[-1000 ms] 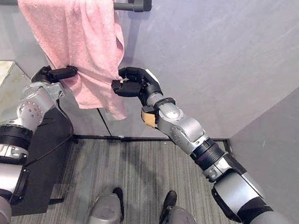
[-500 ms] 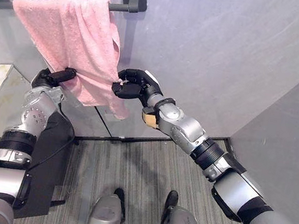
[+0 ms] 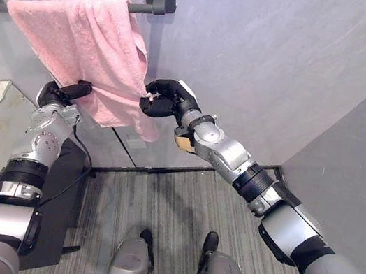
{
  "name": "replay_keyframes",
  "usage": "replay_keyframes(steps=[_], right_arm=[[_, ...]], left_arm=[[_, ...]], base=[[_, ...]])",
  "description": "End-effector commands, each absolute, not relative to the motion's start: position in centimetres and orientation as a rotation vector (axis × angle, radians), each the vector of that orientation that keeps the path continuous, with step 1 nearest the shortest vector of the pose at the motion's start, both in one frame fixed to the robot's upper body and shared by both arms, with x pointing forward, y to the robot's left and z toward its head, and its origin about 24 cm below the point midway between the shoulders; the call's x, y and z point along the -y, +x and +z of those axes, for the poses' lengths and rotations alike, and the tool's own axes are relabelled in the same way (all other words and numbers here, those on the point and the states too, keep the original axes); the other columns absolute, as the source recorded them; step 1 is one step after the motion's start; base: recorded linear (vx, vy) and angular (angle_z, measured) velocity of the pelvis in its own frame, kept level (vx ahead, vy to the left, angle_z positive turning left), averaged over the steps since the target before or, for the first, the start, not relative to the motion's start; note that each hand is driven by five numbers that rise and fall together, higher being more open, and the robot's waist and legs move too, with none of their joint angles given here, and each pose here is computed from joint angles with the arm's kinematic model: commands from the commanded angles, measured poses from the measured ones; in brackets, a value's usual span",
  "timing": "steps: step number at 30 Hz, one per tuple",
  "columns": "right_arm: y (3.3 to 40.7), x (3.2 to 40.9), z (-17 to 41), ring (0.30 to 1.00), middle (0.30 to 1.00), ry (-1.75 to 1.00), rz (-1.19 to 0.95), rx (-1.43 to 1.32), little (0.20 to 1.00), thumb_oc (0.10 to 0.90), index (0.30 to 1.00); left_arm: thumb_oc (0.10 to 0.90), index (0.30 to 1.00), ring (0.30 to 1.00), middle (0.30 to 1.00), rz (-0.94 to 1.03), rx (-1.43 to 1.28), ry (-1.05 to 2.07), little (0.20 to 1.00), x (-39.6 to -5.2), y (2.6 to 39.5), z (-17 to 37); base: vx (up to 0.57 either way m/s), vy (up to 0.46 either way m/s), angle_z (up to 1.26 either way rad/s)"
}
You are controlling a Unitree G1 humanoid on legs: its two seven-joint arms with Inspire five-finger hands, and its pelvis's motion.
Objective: Organize the bathroom.
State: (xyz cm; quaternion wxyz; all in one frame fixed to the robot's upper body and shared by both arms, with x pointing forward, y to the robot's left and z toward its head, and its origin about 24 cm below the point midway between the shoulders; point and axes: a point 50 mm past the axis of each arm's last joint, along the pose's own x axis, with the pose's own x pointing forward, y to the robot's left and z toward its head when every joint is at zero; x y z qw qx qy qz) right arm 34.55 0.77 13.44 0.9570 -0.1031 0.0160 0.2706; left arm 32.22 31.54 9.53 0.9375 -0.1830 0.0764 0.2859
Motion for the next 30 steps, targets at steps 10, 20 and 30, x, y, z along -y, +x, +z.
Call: replay_keyframes(steps=[10, 20, 30], right_arm=[[39.9, 6.8, 20.5, 0.3, 0.3, -0.309, 0.139, 0.189, 0.3, 0.4, 0.3], [39.7, 6.0, 20.2, 0.9, 0.9, -0.322, 0.271, 0.18, 0.9, 0.8, 0.9], [39.3, 5.1, 19.7, 0.9, 0.9, -0.316, 0.274, 0.175, 0.9, 0.8, 0.9]], left_arm=[[0.4, 0.3, 0.3, 0.3, 1.327, 0.136, -0.122, 0.3, -44.9, 26.0, 16.6], [0.8, 0.9, 0.9, 0.9, 1.259, 0.09, -0.111, 0.9, -43.3, 27.6, 15.5], [0.8, 0.9, 0.9, 0.9, 1.236, 0.087, -0.109, 0.9, -42.1, 28.2, 14.5]], base=[[0.02, 0.001, 0.01], [0.0, 0.0, 0.0], [-0.01, -0.013, 0.01]])
